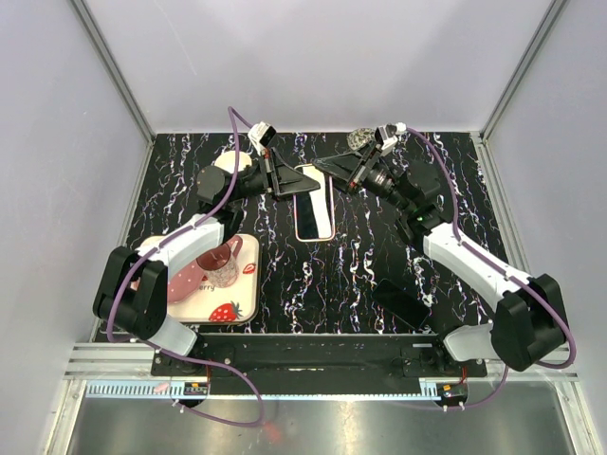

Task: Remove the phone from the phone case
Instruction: Remove the phone case from the phone.

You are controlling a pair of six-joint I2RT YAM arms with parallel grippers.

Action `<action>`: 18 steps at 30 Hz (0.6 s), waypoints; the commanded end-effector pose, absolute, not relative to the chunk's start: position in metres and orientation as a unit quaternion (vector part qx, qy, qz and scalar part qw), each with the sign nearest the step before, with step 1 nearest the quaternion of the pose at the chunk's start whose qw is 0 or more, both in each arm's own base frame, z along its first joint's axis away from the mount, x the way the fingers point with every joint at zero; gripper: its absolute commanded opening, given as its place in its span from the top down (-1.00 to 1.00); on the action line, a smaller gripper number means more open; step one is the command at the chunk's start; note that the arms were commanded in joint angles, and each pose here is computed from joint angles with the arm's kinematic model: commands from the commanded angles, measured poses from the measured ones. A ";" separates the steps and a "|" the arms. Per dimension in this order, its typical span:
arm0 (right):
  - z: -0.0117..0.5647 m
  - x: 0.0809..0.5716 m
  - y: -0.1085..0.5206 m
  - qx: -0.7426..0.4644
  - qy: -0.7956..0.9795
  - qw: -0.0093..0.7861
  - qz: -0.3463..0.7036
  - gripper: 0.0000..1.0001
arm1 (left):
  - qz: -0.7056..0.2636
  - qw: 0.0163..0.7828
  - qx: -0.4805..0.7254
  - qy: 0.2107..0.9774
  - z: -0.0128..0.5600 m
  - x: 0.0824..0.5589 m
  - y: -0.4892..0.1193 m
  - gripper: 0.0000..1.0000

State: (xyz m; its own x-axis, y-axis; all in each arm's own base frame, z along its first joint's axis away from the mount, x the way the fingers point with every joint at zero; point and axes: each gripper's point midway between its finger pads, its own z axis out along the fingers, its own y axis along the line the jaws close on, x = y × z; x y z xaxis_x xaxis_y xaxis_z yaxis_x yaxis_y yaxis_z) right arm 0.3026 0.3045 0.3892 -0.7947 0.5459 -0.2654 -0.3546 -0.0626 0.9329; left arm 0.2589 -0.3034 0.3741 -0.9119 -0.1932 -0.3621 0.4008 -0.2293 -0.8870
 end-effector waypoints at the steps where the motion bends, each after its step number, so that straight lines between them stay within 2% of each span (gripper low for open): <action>1: 0.407 0.301 0.298 0.089 0.583 0.333 0.735 0.43 | -0.790 0.229 0.123 0.556 0.396 0.248 -0.299 1.00; 3: 0.407 0.299 0.296 0.093 0.582 0.334 0.736 0.55 | -0.789 0.229 0.124 0.556 0.396 0.248 -0.299 1.00; 7: 0.409 0.299 0.293 0.122 0.569 0.311 0.752 1.00 | -0.785 0.230 0.132 0.559 0.392 0.248 -0.300 1.00; 14: 0.425 0.297 0.278 0.173 0.476 0.252 0.825 1.00 | -0.759 0.254 0.175 0.574 0.378 0.245 -0.302 1.00; 18: 0.434 0.298 0.268 0.204 0.395 0.175 0.879 1.00 | -0.768 0.267 0.200 0.546 0.395 0.233 -0.297 1.00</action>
State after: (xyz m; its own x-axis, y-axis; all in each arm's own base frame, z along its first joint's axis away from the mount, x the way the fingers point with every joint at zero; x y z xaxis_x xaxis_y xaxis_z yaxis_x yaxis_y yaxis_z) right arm 0.3101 0.2966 0.3670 -0.8135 0.5806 -0.0318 -0.2103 -0.2428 0.9470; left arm 0.2638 -0.3069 0.3519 -0.9187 -0.1700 -0.3564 0.3835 -0.1688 -0.9080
